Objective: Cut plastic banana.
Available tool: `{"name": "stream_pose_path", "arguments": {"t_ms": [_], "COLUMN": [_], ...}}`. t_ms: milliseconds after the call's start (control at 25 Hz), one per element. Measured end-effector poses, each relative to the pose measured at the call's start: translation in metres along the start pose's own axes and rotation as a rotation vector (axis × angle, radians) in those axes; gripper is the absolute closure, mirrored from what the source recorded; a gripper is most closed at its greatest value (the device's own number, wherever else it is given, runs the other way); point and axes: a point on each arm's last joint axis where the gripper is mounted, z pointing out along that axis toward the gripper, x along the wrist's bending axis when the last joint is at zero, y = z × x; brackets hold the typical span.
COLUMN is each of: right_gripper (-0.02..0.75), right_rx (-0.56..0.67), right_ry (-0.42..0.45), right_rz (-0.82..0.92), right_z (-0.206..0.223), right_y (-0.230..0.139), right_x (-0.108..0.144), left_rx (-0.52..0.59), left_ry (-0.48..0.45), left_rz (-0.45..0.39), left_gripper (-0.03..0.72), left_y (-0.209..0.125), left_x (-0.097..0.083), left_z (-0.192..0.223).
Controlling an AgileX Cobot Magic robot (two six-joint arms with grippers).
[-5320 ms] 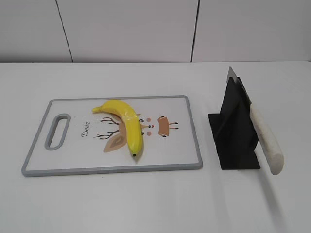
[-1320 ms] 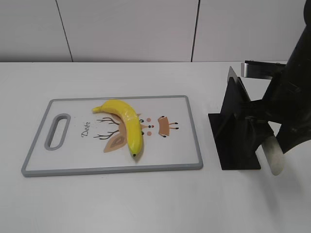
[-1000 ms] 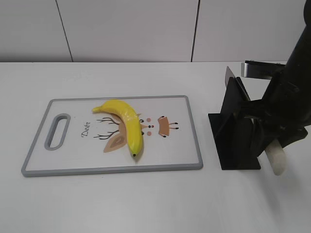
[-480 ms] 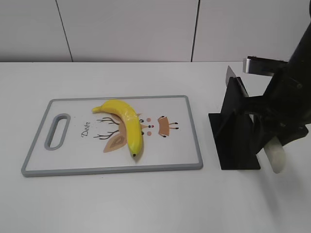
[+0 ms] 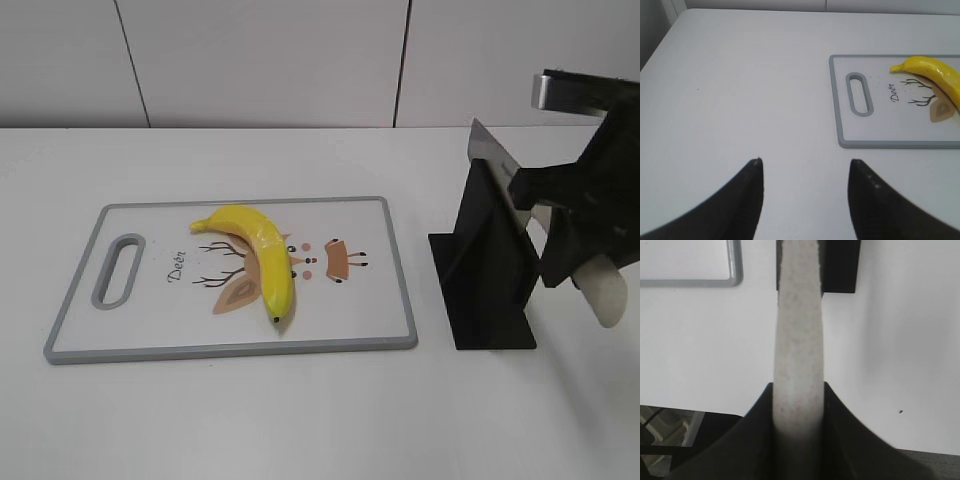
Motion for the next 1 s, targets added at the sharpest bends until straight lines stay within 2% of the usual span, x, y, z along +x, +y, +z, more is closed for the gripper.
{"name": "stream_pose_path", "arguments": {"t_ms": [320, 720, 1000], "right_gripper": [0.57, 0.57, 0.57], "right_rx": [-0.089, -0.221, -0.329], "right_ry": [-0.018, 0.008, 0.014], "right_rz": [-0.016, -0.049, -0.241], "right_z": [-0.026, -0.083, -0.117], "right_y": [-0.009, -0.007, 0.003], "right_x": [-0.003, 0.006, 0.016], "left_rx": [0.0, 0.0, 0.011], "left_ry": [0.0, 0.0, -0.002], "left_rz": [0.0, 0.0, -0.001], "left_gripper": [0.182, 0.182, 0.182], "left_y": [0.0, 0.0, 0.001], "left_x": [0.0, 0.0, 0.0], "left_z": [0.0, 0.0, 0.001]}}
